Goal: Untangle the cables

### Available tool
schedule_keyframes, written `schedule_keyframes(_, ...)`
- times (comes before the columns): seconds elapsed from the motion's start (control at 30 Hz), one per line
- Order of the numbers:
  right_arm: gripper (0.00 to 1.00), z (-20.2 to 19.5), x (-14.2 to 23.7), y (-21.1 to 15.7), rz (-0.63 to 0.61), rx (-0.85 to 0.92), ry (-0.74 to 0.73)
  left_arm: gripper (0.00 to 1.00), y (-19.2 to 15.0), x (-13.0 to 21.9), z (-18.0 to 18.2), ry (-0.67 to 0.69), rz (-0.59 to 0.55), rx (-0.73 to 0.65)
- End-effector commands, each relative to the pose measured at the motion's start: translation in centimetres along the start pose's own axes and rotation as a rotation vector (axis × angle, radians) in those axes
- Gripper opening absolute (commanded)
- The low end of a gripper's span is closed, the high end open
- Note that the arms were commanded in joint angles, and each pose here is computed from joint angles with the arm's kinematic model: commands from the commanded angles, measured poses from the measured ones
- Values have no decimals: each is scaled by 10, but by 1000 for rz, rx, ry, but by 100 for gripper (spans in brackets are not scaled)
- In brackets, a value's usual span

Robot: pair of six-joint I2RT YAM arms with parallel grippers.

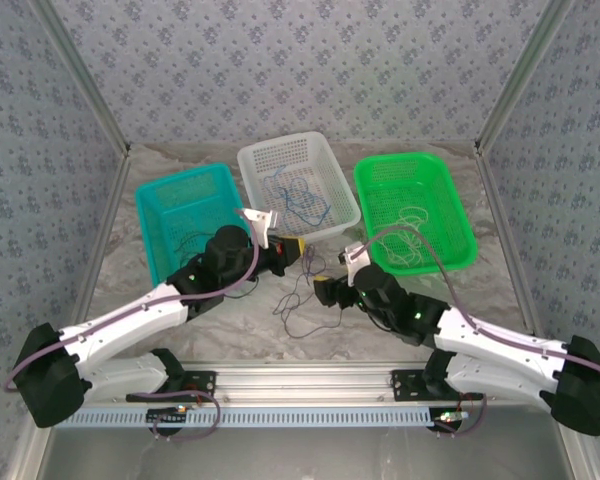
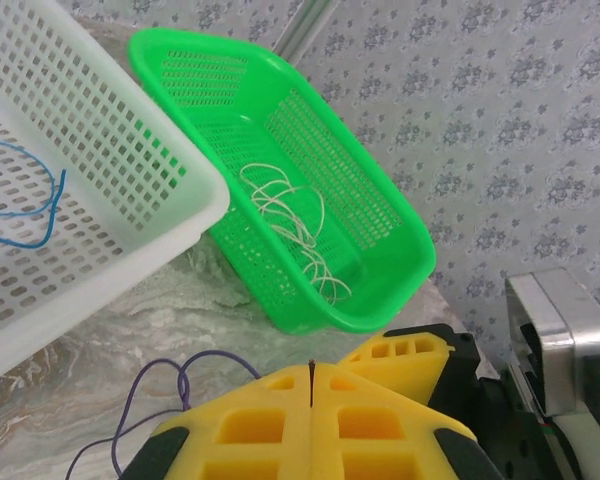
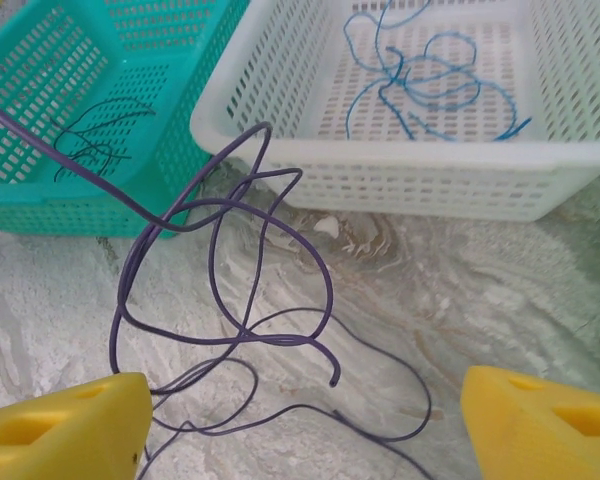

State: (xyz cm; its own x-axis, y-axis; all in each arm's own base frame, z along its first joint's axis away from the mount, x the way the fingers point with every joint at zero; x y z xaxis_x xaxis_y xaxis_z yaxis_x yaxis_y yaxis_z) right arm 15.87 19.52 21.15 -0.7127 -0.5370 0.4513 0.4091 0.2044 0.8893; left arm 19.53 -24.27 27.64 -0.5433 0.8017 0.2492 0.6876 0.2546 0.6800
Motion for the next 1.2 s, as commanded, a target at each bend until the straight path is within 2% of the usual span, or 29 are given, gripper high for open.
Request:
schedule_keyframes(0.0,84,0,6,18,-50,79,-30,0,6,-2,-11,-28,-10,10)
schedule_keyframes(0.1,83,6,1,31,-91,139,-19,0,7,-3,-15,-42,-7,36)
schedule_keyframes(0.33,75,15,-6,51,-215,198,-8,0,7,-5,-20,-57,17,96)
schedule_keyframes(0.7,59,18,-9,68,-296,286,-40,0,8,-2,-29,-78,36,157)
schedule_keyframes(0.9,55,20,-9,76,-315,337,-40,0,7,-2,-29,-79,43,195)
schedule_keyframes(1.07,42,13,-31,73,-239,309,-28,0,13,3,-39,-146,23,220)
schedule_keyframes(1.17,34,3,-57,56,-139,243,-33,0,23,12,-53,-200,-8,215)
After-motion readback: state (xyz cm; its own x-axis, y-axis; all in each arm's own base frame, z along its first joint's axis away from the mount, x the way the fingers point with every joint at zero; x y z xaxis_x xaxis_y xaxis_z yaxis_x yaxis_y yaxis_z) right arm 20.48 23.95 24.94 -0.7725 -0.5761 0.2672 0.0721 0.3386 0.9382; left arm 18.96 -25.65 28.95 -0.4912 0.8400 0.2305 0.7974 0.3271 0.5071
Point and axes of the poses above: each hand's point on the last joint's axis, 136 mm out from that joint toward the fingers, its own x axis back along the fingers, its own z axis along the line the jaws close on, y = z × x, the point moved 8 cm from there along x, back along the fingers, and after that the axes turned 7 degrees about x, right-handed, at the moved point
